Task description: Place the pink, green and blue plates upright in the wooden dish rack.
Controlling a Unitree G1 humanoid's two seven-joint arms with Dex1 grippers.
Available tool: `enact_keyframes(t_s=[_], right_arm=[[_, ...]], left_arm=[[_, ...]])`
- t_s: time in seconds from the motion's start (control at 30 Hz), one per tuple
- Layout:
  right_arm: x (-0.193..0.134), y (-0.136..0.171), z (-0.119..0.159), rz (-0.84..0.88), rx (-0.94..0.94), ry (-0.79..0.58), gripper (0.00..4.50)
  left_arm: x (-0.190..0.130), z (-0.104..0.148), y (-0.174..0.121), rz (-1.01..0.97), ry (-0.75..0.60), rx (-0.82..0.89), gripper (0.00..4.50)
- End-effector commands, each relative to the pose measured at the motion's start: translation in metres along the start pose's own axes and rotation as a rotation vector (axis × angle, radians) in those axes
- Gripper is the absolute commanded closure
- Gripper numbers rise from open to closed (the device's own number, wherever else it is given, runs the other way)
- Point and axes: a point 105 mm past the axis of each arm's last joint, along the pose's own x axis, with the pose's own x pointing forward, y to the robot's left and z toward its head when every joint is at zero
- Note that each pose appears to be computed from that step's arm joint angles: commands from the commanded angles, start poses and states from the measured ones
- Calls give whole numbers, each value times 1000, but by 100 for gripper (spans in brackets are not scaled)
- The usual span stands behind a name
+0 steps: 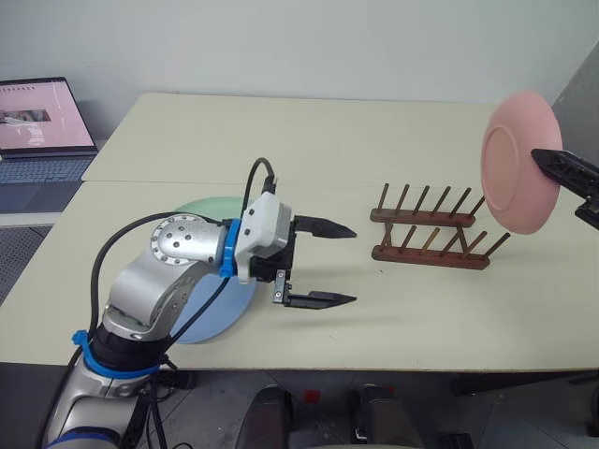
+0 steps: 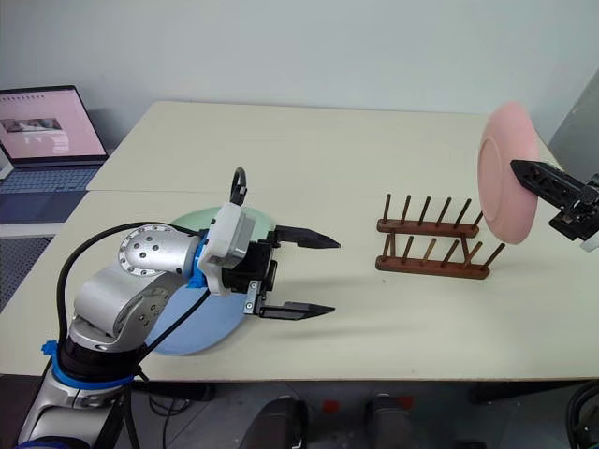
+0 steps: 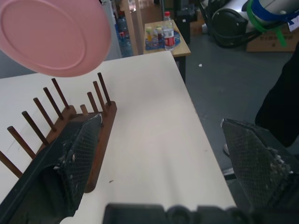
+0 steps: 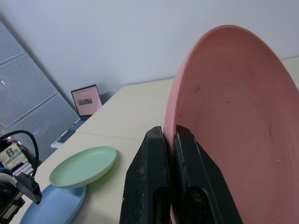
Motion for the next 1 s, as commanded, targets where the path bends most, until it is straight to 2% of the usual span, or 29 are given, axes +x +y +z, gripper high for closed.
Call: enact_keyframes(t_s=[0.03,0.4,0.73,0.83,1.0], right_arm=[[-3,1,11,11,-5,-42,447],[1,-20,1,-23,88,-27,447],[1,10,31,70,17,-82,447],[1,14,27,84,37,-71,447],[-1,3,11,40,77,-36,447]], left_arm=[[3,11,2,3,-42,22,0],[7,21,9,37,-105,-5,0],[4,17,9,47,-76,6,0],[5,16,9,46,-73,6,0],[7,16,9,35,-73,8,0]])
